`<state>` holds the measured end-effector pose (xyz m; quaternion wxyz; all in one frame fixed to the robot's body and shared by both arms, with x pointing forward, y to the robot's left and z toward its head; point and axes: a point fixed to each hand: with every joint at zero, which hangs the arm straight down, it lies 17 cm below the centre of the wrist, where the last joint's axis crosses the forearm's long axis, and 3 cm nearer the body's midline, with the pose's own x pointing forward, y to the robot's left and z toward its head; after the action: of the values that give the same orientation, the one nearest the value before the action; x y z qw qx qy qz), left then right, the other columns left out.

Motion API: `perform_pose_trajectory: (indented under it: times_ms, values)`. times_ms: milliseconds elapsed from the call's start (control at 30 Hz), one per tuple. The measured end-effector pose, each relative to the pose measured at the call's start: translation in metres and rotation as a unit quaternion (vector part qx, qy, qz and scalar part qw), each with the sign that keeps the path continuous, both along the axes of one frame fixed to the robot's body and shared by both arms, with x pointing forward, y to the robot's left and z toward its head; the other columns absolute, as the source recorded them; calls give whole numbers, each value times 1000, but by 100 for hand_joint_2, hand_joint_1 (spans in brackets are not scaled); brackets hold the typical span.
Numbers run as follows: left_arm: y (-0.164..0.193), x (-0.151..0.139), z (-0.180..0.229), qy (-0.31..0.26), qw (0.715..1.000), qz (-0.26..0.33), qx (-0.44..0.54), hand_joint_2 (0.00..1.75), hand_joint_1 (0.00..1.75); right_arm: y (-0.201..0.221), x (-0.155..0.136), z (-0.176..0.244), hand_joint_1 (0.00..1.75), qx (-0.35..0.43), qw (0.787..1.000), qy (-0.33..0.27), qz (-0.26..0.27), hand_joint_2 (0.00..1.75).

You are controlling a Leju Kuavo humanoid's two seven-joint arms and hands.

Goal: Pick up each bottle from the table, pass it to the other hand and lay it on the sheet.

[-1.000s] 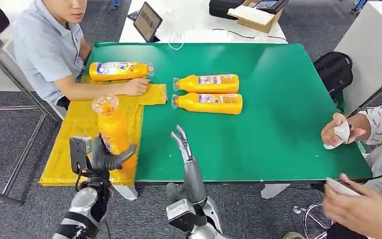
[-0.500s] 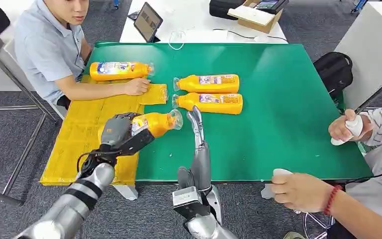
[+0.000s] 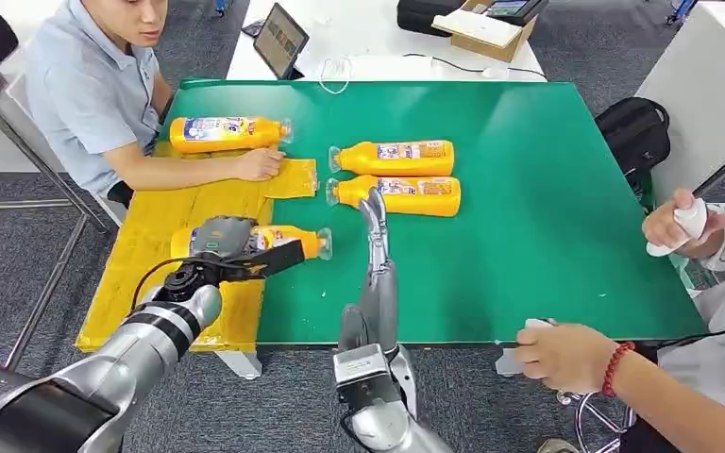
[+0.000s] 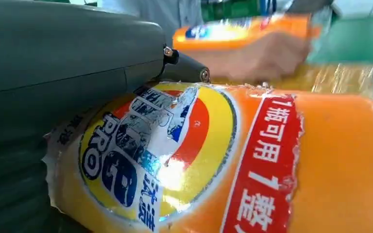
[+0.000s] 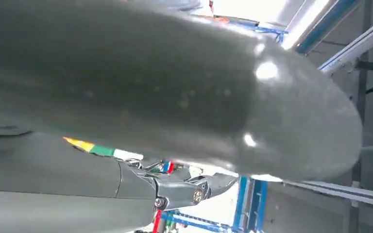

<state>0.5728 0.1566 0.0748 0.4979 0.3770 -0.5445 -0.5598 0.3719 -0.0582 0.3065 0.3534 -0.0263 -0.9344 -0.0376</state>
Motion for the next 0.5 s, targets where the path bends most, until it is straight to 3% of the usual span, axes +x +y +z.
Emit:
perform_pose_trajectory:
  times_ms: [33,233,333,500]
  values:
    - [0,-3,-8,14,1000,-2,4,175,0,2,-1,1,0,1,1000,-1,3,0]
    - [-9,-19,-38,92,995,-25,-30,175,0,4,-3,-2,0,-11,1000,-4,9,0]
    - [-19,-26,-43,135,986,-35,-96,175,0,-2,-1,-11,0,-14,1000,6,6,0]
    - [-28,-28,-38,161,971,-45,-170,175,0,-13,4,-22,0,-18,1000,18,-2,0]
